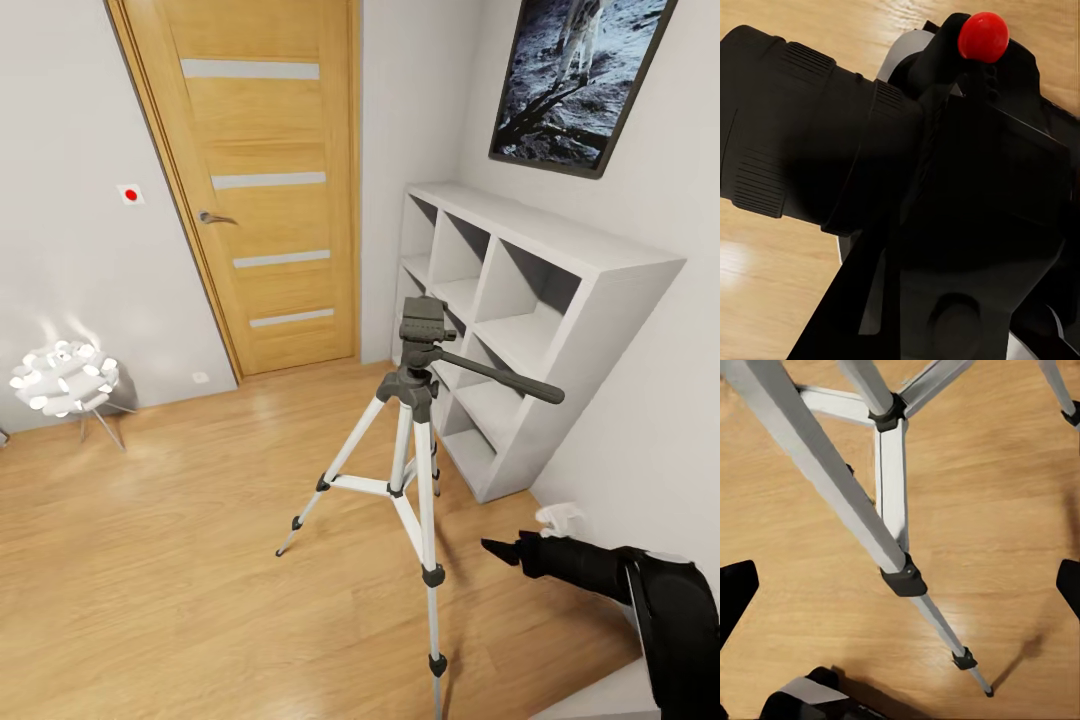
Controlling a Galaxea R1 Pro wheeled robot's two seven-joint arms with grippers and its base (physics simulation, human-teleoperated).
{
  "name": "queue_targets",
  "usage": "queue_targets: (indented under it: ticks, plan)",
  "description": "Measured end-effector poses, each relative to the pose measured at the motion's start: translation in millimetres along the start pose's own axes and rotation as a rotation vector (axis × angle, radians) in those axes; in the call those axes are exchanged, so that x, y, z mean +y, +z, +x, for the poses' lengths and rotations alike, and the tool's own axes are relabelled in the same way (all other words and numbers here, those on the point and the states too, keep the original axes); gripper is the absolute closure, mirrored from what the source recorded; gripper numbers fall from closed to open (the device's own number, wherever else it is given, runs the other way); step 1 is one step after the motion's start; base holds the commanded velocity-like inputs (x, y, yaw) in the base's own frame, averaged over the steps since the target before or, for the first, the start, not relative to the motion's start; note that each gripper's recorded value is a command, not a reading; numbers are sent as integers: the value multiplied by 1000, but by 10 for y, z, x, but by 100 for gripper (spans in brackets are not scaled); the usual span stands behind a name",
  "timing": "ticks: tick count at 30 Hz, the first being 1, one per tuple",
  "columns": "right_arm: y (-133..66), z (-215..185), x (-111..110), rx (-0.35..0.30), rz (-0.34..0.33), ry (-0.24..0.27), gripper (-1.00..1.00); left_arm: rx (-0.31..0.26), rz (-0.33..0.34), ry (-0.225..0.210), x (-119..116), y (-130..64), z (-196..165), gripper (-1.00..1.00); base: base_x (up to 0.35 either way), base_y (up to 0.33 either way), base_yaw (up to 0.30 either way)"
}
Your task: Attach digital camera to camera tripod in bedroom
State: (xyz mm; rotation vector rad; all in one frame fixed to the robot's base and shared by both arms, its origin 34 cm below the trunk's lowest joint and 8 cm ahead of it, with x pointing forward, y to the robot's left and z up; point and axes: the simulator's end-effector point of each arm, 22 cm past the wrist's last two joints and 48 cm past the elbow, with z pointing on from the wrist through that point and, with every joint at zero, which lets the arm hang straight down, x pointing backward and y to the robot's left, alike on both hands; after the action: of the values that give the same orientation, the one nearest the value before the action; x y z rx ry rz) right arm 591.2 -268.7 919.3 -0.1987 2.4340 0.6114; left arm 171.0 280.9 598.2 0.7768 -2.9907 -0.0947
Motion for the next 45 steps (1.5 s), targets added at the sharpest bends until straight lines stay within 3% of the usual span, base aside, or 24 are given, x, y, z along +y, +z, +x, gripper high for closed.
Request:
queue_targets:
  ticks: [4,11,24,32,39,40,45]
  plan:
    - [85,-32,182,-10,-40,-6,-100,-1,2,1,0,0,-4,100,0,0,0]
    - [119,-48,242,-19,-51,-16,-100,-1,2,1,0,0,-6,100,0,0,0]
    - [78,-51,180,-24,-39,5,-100,-2,1,-1,5,-2,-13,100,0,0,-134]
    - [87,-66,203,-22,-42,-28,-100,-3,-1,-2,11,-2,-14,100,0,0,-46]
    - [-8,-96,46,-64,-14,29,-100,-3,-3,-2,16,-2,-14,100,0,0,-3]
    - [-50,-110,139,-69,-72,27,-100,-3,-3,-2,16,-2,-14,100,0,0,0]
    - [-124,-126,345,-86,-184,49,-100,-3,-3,-2,16,-2,-14,100,0,0,0]
